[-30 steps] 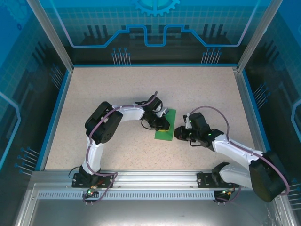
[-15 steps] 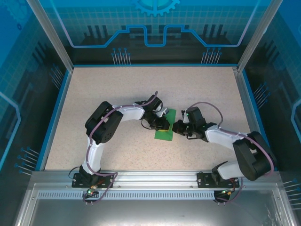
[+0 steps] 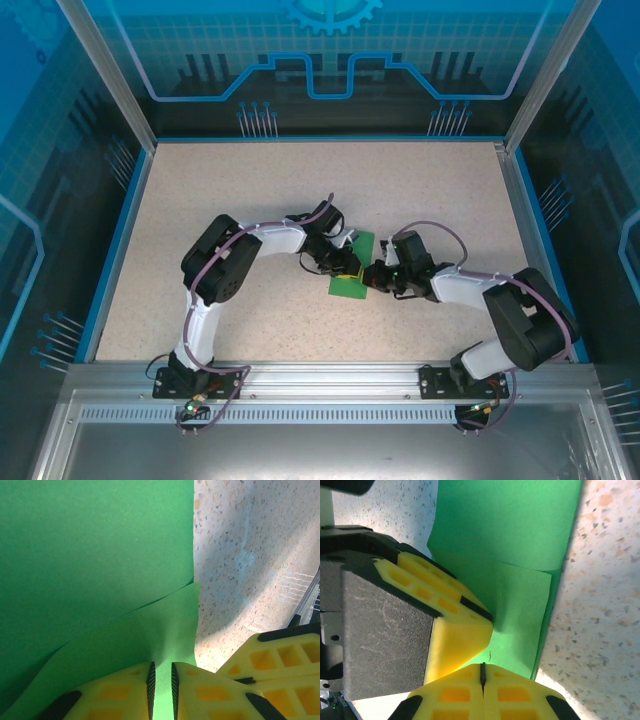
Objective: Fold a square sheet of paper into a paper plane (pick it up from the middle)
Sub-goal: Fold the triangle a second time at the center of the table.
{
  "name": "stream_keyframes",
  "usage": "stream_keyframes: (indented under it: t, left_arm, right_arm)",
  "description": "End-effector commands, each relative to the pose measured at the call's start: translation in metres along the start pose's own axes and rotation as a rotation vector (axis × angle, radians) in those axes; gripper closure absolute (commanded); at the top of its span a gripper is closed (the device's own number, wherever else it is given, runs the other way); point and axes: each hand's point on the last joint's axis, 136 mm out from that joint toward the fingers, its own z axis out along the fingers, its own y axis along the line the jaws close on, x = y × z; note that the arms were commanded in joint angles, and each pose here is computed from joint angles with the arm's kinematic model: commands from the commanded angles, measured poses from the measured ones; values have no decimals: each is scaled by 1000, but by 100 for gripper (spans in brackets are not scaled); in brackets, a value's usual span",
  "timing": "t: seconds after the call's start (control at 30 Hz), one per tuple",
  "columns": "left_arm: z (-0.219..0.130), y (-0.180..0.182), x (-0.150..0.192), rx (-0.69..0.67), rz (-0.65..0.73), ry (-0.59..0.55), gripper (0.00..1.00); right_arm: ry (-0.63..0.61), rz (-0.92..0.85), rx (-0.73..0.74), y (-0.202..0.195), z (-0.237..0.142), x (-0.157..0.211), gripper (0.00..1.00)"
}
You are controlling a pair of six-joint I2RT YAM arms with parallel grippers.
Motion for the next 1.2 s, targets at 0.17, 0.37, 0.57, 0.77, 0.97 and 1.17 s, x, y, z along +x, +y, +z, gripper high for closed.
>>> stream_keyframes:
  t: [0.17, 0.37, 0.57, 0.77, 0.97, 1.17]
  left_arm:
    - [10, 40, 6, -110, -63, 26, 80]
    - [9, 42, 4, -117, -66, 26, 80]
    - [8, 44, 3, -130, -71, 25, 80]
    - [4, 51, -6, -124, -121, -9, 80]
    - [-6, 55, -17, -133, -141, -43, 80]
    - [-14, 62, -23, -127, -156, -62, 80]
  right_arm:
    - [70, -10, -16, -4, 13, 22, 95]
    - [104, -7, 5, -13, 18, 32, 95]
    - [146, -26, 129, -35, 17, 46, 95]
    - [172, -33, 201, -51, 16, 58, 96]
    - [197, -54, 274, -64, 15, 68, 96]
    - [206, -64, 310, -69, 17, 73, 96]
